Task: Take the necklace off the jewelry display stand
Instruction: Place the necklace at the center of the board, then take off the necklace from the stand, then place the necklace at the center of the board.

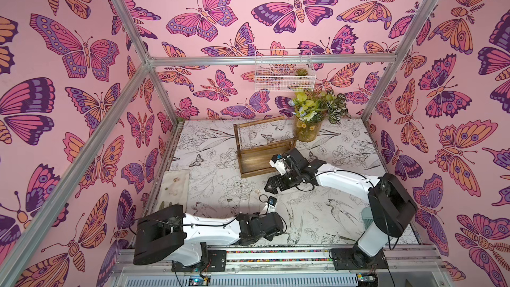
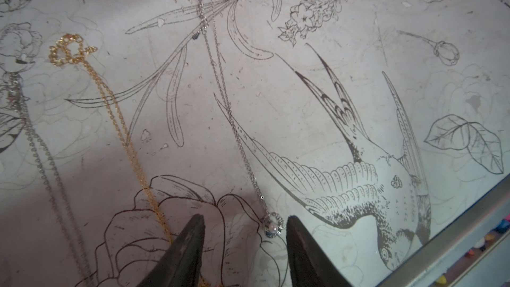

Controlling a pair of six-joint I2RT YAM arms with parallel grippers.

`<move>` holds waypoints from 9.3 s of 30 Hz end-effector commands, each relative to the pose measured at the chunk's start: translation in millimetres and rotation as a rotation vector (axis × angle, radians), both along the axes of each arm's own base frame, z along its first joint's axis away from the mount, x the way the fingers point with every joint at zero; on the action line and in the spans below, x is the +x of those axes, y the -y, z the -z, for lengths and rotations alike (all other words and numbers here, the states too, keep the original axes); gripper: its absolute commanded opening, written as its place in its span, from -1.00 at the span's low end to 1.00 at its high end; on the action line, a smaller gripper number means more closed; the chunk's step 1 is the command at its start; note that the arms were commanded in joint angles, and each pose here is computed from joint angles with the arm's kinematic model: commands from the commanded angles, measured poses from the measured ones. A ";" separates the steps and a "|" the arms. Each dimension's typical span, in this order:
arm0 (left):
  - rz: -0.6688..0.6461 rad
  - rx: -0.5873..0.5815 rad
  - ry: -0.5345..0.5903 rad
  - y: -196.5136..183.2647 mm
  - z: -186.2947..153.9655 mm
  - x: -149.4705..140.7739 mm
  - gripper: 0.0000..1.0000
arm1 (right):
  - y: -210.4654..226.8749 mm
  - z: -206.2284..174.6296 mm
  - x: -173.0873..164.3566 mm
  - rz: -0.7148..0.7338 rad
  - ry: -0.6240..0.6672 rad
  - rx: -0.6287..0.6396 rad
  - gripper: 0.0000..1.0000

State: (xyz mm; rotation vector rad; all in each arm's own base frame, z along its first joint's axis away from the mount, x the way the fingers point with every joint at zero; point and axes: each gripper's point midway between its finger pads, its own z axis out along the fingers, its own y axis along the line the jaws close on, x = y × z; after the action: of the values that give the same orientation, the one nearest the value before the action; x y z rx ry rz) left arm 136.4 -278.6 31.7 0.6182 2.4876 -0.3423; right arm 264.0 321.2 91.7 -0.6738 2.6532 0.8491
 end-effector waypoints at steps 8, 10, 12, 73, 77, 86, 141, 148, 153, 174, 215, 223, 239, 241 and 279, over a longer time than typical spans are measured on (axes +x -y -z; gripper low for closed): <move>-0.023 0.038 -0.004 -2.3 7.9 1.3 -0.07 | 0.3 -4.9 -5.3 -0.002 0.003 0.028 0.99; -0.023 0.041 -0.010 -1.9 9.0 0.7 -0.09 | 1.2 -4.1 -5.8 -0.002 0.001 0.027 0.98; -0.023 0.042 -0.024 -1.6 11.7 -1.4 -0.11 | 1.7 -3.9 -6.6 -0.004 0.000 0.025 0.99; -0.030 -0.013 0.115 -15.1 -63.6 8.6 0.38 | -13.6 -63.0 73.0 0.053 0.110 0.108 0.98; -0.086 -0.037 0.131 -33.0 -77.5 17.0 0.48 | -15.8 -77.4 83.2 0.083 0.146 0.205 0.98; -0.202 -0.133 0.127 -79.5 -107.2 41.8 0.64 | -26.6 -119.1 118.2 0.135 0.361 0.318 0.86; -0.287 -0.235 0.014 -129.8 -109.2 77.4 0.84 | -110.7 -148.2 215.6 0.230 0.663 0.385 -0.47; -0.289 -0.235 0.009 -129.9 -107.2 76.7 0.84 | -109.5 -150.2 217.2 0.237 0.668 0.382 -0.71; -0.287 -0.237 0.006 -129.4 -106.9 76.1 0.84 | -107.7 -152.0 217.6 0.244 0.675 0.377 -0.83; -0.280 -0.250 -0.019 -122.7 -100.8 78.2 0.84 | -48.3 -182.4 214.6 0.330 0.791 0.285 -1.00; -0.234 -0.290 -0.031 -99.1 -105.4 94.3 0.86 | 104.2 -201.1 246.4 0.547 0.838 0.077 -1.00; -0.217 -0.294 -0.020 -96.2 -109.5 94.5 0.87 | 106.2 -217.7 231.6 0.526 0.844 0.092 -1.00; -0.116 -0.307 0.019 -69.9 -123.5 97.3 0.90 | 104.9 -248.4 170.4 0.426 0.825 0.120 -1.00; -0.099 -0.310 0.032 -65.0 -127.2 97.6 0.90 | 102.9 -254.2 158.4 0.407 0.829 0.132 -1.00; 0.415 -0.550 0.261 78.8 -200.7 95.4 0.99 | 86.2 -307.1 -15.7 0.179 0.764 0.313 -1.00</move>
State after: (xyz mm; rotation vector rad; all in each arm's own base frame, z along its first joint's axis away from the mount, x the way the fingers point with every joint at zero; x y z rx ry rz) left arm 242.7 -340.2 208.8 0.7767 2.0093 -0.9287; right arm 261.4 234.2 393.7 -0.5221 1.8181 0.7019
